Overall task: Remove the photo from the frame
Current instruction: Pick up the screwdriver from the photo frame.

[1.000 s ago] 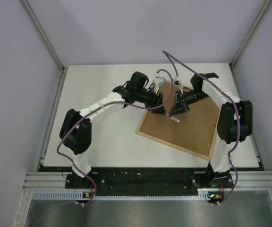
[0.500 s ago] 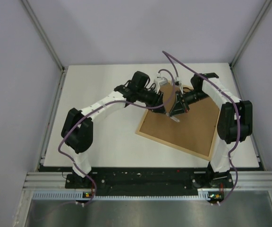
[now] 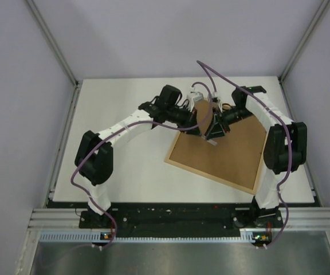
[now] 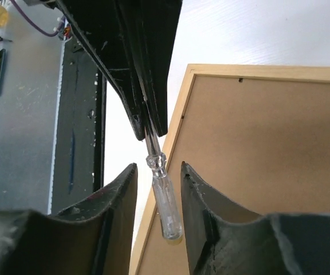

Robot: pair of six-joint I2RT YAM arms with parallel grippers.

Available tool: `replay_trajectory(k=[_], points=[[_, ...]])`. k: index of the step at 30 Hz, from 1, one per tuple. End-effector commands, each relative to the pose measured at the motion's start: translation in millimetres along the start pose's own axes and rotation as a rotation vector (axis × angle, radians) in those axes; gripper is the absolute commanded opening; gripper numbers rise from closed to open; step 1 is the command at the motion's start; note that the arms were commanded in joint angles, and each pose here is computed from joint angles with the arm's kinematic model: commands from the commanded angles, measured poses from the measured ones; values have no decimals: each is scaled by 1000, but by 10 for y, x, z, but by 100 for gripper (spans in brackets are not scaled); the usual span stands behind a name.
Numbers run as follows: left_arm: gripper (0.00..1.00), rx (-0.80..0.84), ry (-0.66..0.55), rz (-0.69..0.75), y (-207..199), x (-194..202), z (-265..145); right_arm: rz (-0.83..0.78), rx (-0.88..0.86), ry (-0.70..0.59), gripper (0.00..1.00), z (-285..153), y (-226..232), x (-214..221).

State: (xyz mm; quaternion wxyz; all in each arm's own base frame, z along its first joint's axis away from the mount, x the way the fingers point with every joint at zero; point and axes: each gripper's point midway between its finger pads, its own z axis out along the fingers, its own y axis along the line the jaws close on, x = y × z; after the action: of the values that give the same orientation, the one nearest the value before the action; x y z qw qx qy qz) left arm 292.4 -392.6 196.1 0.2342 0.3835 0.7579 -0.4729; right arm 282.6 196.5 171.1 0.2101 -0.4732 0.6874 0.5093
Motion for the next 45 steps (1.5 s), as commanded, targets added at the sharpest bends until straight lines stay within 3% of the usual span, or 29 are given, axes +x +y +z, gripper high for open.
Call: replay_trajectory(k=[1,5,8,13,17,34,45], points=[[0,-37,-44,-16,-14,-195,-16,-14,3,17,44,-64,181,-131],[0,-82,-90,-85,31,-292,-121,-133,234,49,55,-235,-39,-156],[0,-85,-129,-127,27,-368,-204,-214,365,60,57,-324,-93,-167],[0,-52,-160,-184,-17,-429,-279,-374,615,-27,57,-444,-191,-302],[0,-31,-173,-215,-15,-446,-294,-512,724,-69,65,-380,-133,-382],[0,74,-187,-227,-222,-461,-362,-506,552,-121,52,-9,-155,-431],[0,76,-187,-232,-227,-459,-364,-554,557,-92,40,117,-112,-451]])
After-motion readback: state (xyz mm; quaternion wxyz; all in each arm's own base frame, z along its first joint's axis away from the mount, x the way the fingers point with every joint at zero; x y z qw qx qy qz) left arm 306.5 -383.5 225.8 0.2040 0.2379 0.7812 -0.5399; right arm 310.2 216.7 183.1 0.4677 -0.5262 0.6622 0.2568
